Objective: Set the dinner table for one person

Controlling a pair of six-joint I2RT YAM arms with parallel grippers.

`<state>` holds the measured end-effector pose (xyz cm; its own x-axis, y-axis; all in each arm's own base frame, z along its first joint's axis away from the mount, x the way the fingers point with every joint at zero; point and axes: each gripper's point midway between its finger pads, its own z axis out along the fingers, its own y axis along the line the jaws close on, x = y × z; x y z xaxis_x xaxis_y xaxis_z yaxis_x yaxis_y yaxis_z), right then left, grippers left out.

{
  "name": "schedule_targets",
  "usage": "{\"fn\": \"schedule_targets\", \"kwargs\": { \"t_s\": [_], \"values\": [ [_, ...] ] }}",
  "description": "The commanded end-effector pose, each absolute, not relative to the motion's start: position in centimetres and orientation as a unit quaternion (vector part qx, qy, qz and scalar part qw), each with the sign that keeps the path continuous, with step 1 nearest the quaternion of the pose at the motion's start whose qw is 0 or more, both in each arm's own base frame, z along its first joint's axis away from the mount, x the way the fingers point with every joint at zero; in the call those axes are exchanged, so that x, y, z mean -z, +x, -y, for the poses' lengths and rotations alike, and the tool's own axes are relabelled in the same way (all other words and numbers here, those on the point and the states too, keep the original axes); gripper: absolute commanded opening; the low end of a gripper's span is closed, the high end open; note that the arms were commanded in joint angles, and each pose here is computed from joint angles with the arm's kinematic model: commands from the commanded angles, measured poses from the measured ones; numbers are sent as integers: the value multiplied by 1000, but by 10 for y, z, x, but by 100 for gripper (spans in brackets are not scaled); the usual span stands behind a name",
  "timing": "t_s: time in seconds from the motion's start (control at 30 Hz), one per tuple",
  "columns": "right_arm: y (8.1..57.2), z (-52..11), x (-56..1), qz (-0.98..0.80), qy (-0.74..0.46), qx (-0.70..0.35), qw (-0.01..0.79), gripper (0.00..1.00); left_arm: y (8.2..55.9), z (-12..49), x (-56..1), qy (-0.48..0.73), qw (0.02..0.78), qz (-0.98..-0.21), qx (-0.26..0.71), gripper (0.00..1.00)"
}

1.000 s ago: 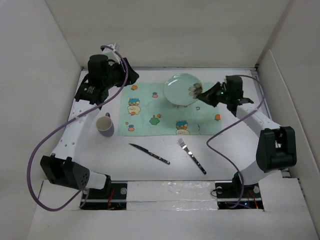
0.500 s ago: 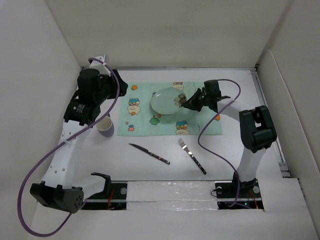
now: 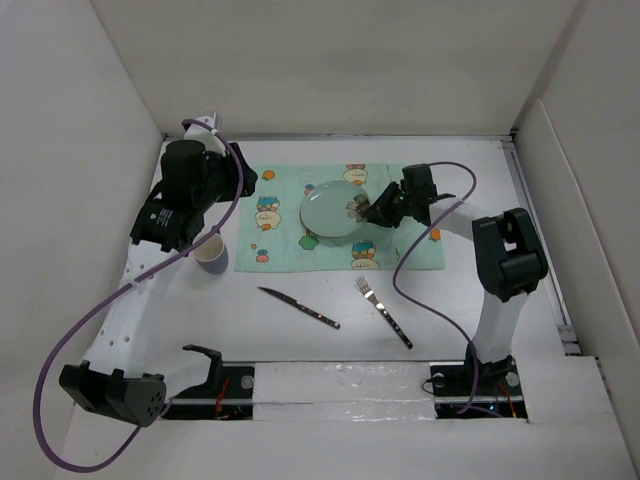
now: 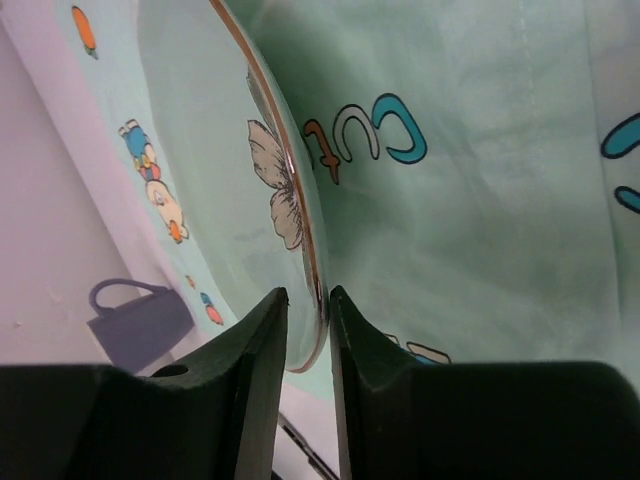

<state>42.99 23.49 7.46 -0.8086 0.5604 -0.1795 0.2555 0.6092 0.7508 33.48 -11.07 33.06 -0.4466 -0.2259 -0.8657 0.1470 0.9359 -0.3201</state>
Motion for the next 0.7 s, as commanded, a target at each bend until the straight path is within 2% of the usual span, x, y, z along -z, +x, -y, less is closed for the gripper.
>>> {"fn": "schedule_targets", "kwargs": {
  "t_s": [0.0, 0.03, 0.27, 0.37, 0.4, 0.43, 0.47, 0.5, 0.53, 0.57, 0.6, 0.63, 0.67],
  "values": [
    [439, -243, -107, -872, 203, -374, 240, 35, 326, 107, -351, -32, 555, -810, 184, 44],
    [437, -240, -102, -877, 210, -364, 235, 35, 326, 107, -353, -32, 557, -809, 185, 44],
    [427, -220, -106, -900, 217, -286, 249, 60, 326, 99, -376, -44, 583, -792, 177, 38],
    [424, -205, -126, -901, 214, -254, 277, 66, 324, 98, -393, -47, 597, -780, 181, 22],
    [423, -201, -134, -902, 204, -248, 289, 66, 325, 98, -398, -50, 600, -777, 183, 6],
    [419, -196, -153, -897, 198, -247, 308, 66, 324, 93, -408, -62, 612, -768, 177, 0],
    [418, -194, -165, -894, 188, -248, 323, 59, 322, 92, -413, -65, 615, -765, 180, 0],
    [417, -191, -178, -891, 170, -247, 340, 47, 319, 92, -419, -69, 621, -759, 186, 0],
    [411, -203, -192, -888, 141, -262, 352, 30, 317, 92, -423, -73, 623, -755, 192, 0],
    [404, -213, -217, -875, 109, -289, 372, 5, 314, 92, -424, -77, 622, -754, 196, 0],
    [398, -224, -228, -870, 71, -305, 382, 0, 309, 91, -428, -83, 625, -749, 203, 0],
    [374, -268, -250, -854, 1, -362, 373, 0, 303, 93, -425, -99, 620, -746, 221, 4],
    [374, -269, -247, -856, 1, -361, 371, 0, 304, 93, -426, -99, 621, -745, 222, 4]
  ]
}}
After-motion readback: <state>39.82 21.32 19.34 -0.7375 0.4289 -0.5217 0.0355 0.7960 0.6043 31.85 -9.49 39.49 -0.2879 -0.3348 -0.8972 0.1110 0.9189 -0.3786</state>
